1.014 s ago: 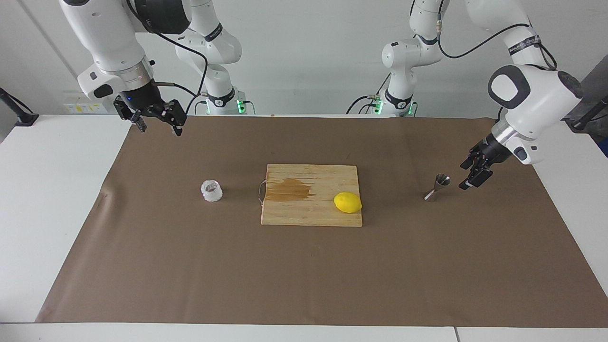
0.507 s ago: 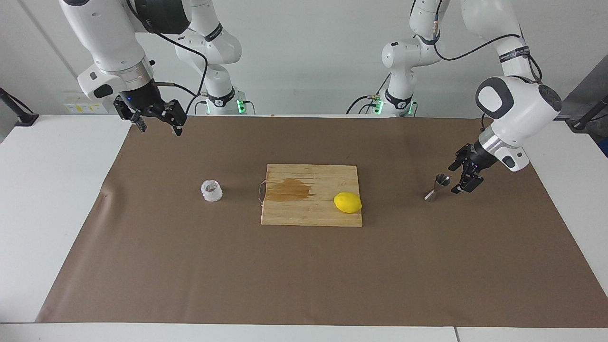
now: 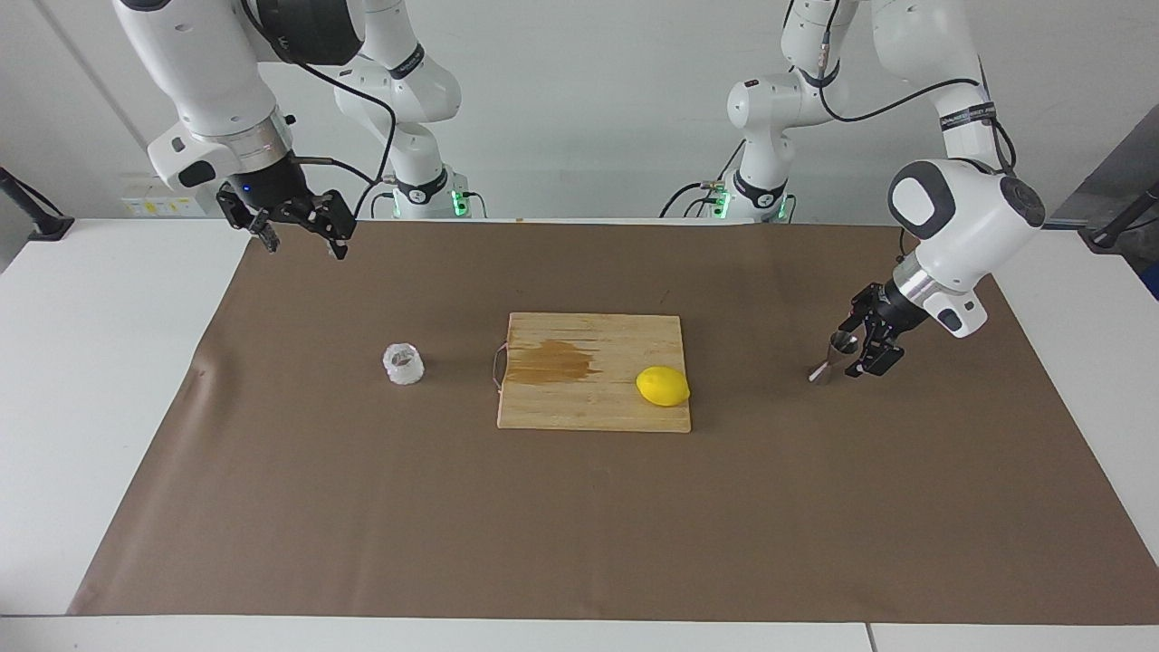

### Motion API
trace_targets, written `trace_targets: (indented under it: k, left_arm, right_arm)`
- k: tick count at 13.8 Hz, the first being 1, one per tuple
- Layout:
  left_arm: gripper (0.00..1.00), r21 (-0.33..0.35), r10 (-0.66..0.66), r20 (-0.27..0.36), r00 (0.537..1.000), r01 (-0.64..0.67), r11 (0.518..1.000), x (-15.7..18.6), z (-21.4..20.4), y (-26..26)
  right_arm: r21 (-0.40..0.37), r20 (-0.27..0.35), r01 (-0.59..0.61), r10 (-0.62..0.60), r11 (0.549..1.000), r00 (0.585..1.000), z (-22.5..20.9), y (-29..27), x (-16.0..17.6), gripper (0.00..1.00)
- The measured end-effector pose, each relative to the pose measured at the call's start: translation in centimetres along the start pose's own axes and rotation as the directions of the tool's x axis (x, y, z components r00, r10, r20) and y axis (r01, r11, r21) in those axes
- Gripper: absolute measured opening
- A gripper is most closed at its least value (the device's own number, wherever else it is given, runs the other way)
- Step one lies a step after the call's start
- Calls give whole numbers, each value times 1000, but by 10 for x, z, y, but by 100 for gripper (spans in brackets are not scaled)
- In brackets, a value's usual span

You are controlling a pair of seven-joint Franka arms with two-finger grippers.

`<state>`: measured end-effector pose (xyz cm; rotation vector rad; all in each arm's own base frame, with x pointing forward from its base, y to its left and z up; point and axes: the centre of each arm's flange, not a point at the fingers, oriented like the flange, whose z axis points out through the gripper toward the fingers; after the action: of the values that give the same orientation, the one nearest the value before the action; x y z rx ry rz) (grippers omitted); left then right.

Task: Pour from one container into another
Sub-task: 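Move the left gripper to the small metal jigger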

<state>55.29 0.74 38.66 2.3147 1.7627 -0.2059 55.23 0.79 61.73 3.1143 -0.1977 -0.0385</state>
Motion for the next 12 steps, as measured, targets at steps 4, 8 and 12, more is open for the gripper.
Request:
trace_targets:
  k: [4, 8, 12]
  left_arm:
    - [100, -5, -3, -5, 1000, 3, 1000, 1, 3, -1]
    - [100, -11, -8, -14, 1000, 8, 1000, 2, 13, -6]
    - [100, -15, -5, -17, 1000, 5, 1000, 1, 14, -6]
  right_arm:
    - [0, 0, 0, 0, 1000, 1000, 0, 0, 0, 100]
    - [0, 0, 0, 0, 1000, 1000, 0, 0, 0, 100]
    - [0, 0, 0, 0, 1000, 1000, 0, 0, 0, 100]
